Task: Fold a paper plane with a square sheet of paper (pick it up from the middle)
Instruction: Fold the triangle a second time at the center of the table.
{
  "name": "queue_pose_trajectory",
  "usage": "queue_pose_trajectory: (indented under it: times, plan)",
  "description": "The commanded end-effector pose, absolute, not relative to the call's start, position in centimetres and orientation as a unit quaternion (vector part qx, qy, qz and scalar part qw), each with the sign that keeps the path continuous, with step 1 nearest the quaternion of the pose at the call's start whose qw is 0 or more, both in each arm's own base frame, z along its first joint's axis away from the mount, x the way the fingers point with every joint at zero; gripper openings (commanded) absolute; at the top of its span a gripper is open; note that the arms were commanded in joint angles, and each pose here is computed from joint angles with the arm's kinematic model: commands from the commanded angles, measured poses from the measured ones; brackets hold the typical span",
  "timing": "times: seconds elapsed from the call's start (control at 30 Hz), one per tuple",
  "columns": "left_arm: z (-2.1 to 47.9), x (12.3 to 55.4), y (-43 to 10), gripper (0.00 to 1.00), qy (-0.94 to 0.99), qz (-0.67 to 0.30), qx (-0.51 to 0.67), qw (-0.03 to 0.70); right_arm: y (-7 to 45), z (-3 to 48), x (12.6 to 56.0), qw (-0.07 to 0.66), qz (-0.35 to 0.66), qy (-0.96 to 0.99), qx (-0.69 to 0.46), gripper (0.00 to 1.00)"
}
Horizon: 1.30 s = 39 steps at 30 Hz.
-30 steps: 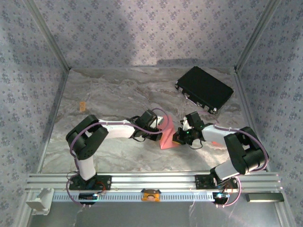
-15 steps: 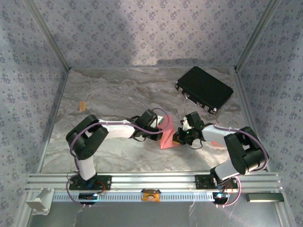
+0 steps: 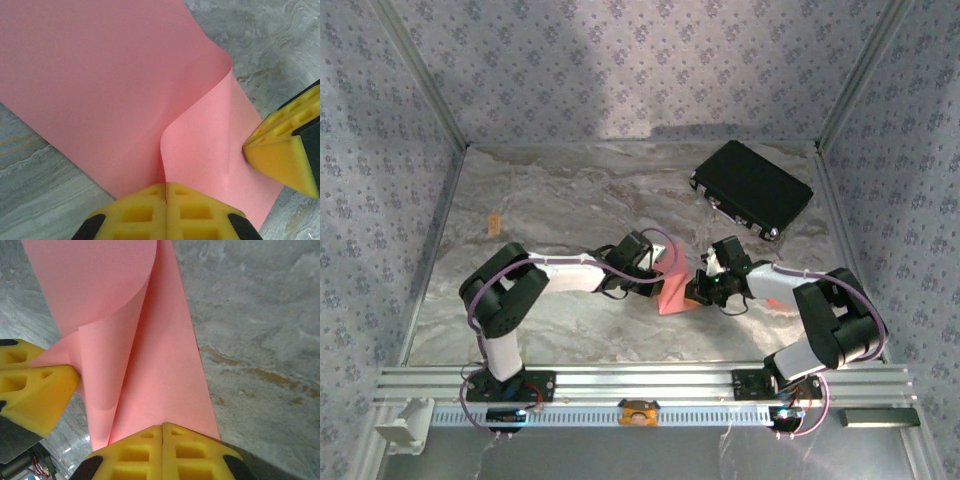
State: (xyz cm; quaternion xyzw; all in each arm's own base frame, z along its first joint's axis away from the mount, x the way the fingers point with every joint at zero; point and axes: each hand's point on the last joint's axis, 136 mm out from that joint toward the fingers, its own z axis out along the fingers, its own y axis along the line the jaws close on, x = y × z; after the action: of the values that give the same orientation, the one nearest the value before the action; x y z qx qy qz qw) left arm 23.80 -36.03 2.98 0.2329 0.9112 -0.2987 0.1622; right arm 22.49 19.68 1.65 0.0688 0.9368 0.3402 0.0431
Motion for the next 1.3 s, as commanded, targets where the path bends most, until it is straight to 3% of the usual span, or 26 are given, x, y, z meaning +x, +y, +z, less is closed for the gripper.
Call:
queue_pose_trajectory:
  times: [0.0, 0.77, 1.27]
  plan:
    - [2.1, 23.9, -35.7, 0.0, 0.916, -0.294, 0.227, 0.153, 18.5, 0.4, 21.6, 0.024, 0.309, 0.947, 0.08, 0.0]
    - [1.4, 23.7, -35.3, 0.0, 0.921, -0.282, 0.226, 0.145, 18.5, 0.5, 21.7, 0.025, 0.312, 0.946, 0.08, 0.0]
    - [1.0, 23.7, -35.3, 0.0, 0.922, -0.28, 0.227, 0.142, 23.0, 7.0, 25.8, 0.109, 0.432, 0.894, 0.048, 0.0]
